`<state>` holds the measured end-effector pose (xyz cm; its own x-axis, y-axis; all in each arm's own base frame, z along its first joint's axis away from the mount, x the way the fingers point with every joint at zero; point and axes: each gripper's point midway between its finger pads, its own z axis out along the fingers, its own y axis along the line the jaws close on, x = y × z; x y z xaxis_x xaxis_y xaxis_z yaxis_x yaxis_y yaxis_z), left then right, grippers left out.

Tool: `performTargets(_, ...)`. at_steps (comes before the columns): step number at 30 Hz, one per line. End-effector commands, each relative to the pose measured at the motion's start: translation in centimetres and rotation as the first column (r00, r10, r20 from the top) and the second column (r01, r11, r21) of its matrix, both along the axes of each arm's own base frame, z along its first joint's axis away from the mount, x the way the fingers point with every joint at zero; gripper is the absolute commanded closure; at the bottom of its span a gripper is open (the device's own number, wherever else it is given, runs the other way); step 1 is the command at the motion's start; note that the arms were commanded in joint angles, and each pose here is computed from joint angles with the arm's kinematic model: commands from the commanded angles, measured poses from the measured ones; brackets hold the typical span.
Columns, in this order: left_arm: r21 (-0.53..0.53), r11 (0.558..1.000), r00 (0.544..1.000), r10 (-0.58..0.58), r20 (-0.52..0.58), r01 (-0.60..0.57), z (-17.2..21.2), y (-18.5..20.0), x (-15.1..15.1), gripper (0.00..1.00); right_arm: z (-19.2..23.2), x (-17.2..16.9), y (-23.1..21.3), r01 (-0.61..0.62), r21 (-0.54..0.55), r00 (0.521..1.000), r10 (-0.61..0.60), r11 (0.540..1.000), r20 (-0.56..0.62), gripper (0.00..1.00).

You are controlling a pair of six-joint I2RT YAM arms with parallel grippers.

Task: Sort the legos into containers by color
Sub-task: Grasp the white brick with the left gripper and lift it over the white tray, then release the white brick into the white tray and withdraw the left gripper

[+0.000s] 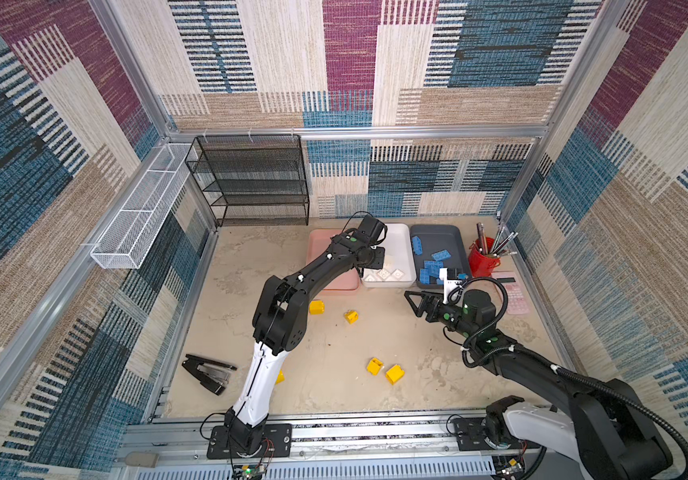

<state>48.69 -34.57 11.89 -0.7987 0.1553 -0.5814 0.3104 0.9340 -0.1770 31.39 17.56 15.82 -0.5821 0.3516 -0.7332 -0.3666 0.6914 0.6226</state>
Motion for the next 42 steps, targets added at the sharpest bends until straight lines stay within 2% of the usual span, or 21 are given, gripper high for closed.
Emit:
performTargets(1,0.004,0.999,0.999,-0.033,-0.019,0.033,-0.6,-0.6,0.6,0.73,1.0,0.0,0.5,-0.021,0.032,0.999,0.02,0.999,0.03,0.17)
performTargets(7,0.005,1.0,0.999,-0.022,-0.03,0.023,-1.8,-1.1,2.3,0.68,1.4,-0.1,0.5,-0.021,0.032,0.999,0.02,0.999,0.042,0.17)
performTargets(11,-0.015,0.999,0.999,-0.042,-0.033,0.041,-1.3,-1.7,2.4,0.5,1.6,-0.1,0.5,-0.027,0.032,0.999,0.026,0.999,0.048,0.14)
performTargets(16,-0.044,0.998,0.999,-0.034,-0.001,0.034,0.8,-1.4,2.0,0.37,2.6,-0.7,1.2,-0.069,0.029,0.995,0.066,0.997,0.081,0.08)
performTargets(21,-0.052,0.999,0.999,-0.01,0.036,0.012,4.3,0.2,0.6,0.35,2.6,-1.0,3.2,-0.121,-0.045,0.99,0.124,0.992,0.067,0.06)
performTargets(25,-0.093,0.996,0.997,0.012,0.071,-0.005,7.4,2.0,-2.0,0.36,1.7,-1.1,5.1,-0.154,-0.141,0.987,0.159,0.978,0.03,0.06)
performTargets(29,-0.127,0.991,0.994,0.045,0.098,-0.032,9.5,4.6,-5.3,0.37,0.7,-1.6,6.7,-0.202,-0.181,0.979,0.202,0.962,-0.02,0.01)
performTargets(36,-0.17,0.98,0.982,0.127,0.14,-0.103,10.3,10.5,-12.2,0.39,-0.9,-2.4,10.3,-0.284,-0.277,0.959,0.275,0.918,-0.071,0.01)
performTargets(42,-0.174,0.973,0.968,0.18,0.174,-0.15,10.5,15.6,-17.7,0.39,-2.8,-2.4,11.9,-0.298,-0.333,0.955,0.277,0.895,-0.109,0.01)
